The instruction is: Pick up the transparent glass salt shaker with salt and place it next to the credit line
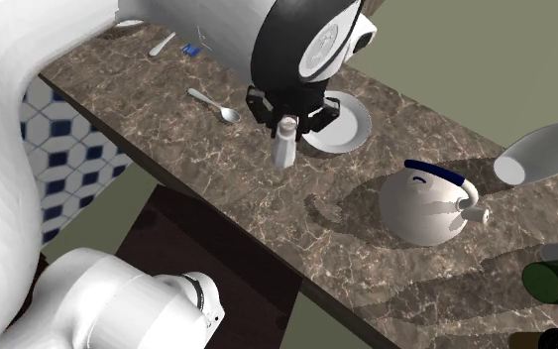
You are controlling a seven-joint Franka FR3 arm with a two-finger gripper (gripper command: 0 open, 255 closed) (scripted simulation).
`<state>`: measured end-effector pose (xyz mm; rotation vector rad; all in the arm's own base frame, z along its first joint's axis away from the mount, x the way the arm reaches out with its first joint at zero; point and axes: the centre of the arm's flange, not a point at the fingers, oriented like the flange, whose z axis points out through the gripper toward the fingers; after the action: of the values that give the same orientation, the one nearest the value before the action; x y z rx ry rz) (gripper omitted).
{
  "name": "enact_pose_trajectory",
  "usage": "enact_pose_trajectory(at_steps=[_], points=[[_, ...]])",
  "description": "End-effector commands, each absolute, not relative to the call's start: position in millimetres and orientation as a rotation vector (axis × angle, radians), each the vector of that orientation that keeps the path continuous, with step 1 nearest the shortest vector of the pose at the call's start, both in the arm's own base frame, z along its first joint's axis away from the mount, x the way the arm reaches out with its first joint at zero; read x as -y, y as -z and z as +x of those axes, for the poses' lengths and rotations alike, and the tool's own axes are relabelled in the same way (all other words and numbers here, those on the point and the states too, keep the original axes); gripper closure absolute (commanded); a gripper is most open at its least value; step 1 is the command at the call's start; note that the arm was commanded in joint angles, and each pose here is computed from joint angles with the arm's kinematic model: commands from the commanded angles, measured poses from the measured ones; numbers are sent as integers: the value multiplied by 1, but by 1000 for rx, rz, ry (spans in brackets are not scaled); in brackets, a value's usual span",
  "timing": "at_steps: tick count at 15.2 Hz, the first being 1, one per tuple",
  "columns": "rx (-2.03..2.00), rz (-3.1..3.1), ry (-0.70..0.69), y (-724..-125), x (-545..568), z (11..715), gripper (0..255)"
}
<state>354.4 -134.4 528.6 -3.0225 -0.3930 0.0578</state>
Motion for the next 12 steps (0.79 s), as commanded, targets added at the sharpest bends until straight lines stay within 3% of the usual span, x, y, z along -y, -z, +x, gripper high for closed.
enact_pose_trajectory(at_steps=[1,12], points=[[392,-3022,-58,-531,117,363,255],[392,-3022,-58,-532,-14,426,255]])
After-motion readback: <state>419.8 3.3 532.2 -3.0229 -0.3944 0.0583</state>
